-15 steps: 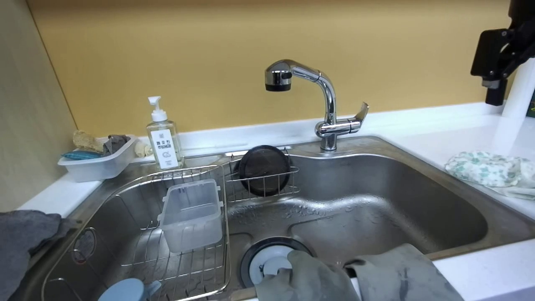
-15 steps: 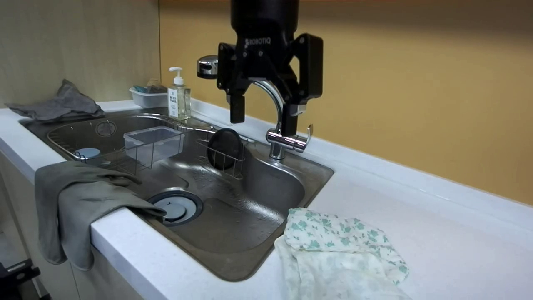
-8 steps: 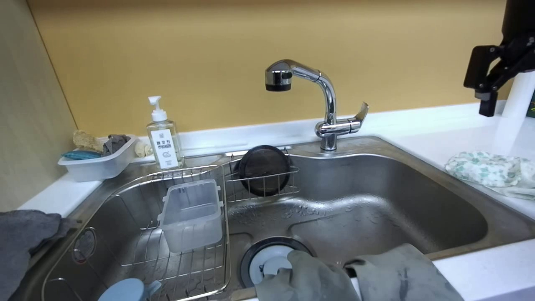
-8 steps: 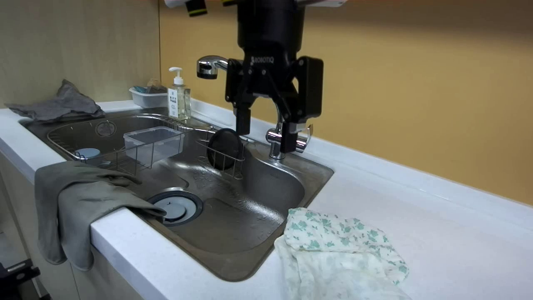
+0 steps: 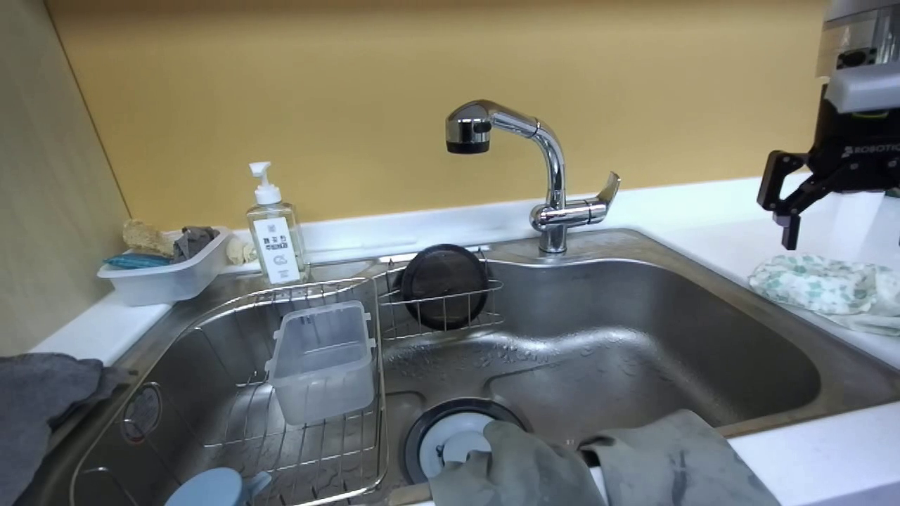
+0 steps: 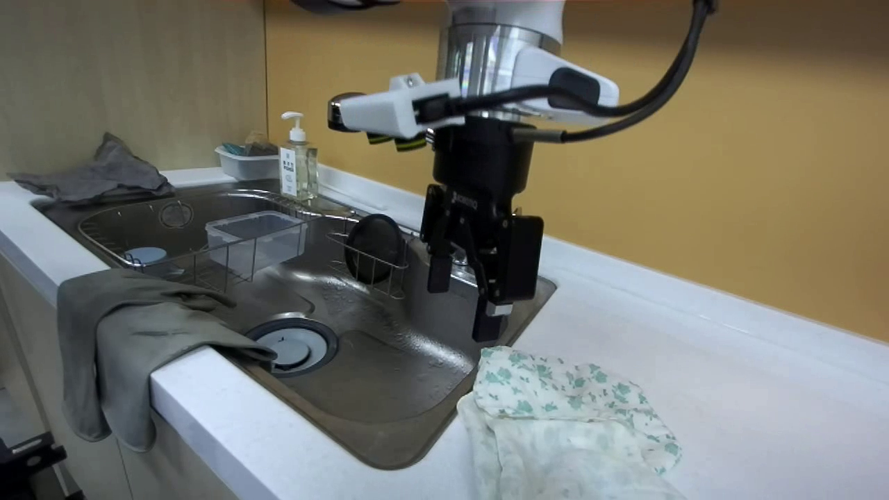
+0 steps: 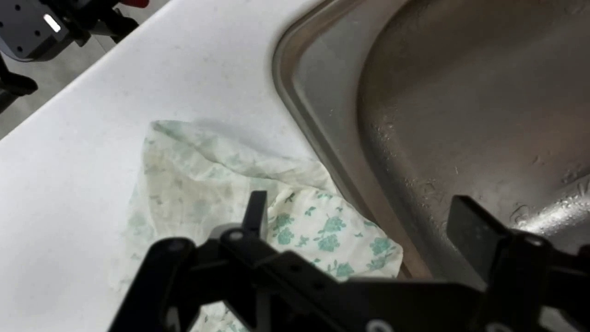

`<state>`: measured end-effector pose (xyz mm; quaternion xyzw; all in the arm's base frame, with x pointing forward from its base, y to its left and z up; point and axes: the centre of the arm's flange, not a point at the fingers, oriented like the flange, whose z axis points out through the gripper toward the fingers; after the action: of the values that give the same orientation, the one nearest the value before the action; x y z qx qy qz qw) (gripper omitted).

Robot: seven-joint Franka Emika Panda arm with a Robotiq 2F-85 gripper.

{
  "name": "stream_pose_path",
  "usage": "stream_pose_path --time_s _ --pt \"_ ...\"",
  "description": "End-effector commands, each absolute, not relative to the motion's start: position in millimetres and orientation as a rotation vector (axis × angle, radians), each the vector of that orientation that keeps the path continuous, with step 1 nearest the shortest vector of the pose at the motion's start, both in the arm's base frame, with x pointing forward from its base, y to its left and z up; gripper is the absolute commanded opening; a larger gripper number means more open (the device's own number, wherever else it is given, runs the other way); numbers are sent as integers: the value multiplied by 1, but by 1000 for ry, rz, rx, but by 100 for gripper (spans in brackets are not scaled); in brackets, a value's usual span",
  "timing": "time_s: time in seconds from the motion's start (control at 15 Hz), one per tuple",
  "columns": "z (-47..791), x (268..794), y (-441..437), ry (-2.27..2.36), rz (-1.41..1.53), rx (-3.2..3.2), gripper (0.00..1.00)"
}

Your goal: Use the white towel to wipe the right side of the counter

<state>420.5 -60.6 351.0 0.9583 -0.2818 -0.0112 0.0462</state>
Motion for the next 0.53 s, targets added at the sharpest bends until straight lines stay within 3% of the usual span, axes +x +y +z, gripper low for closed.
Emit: stream_pose_path --time_s 0.0,0.47 --pt "332 438 -70 -1089 12 2896 100" --pt "304 444 -96 -1291 107 2853 100"
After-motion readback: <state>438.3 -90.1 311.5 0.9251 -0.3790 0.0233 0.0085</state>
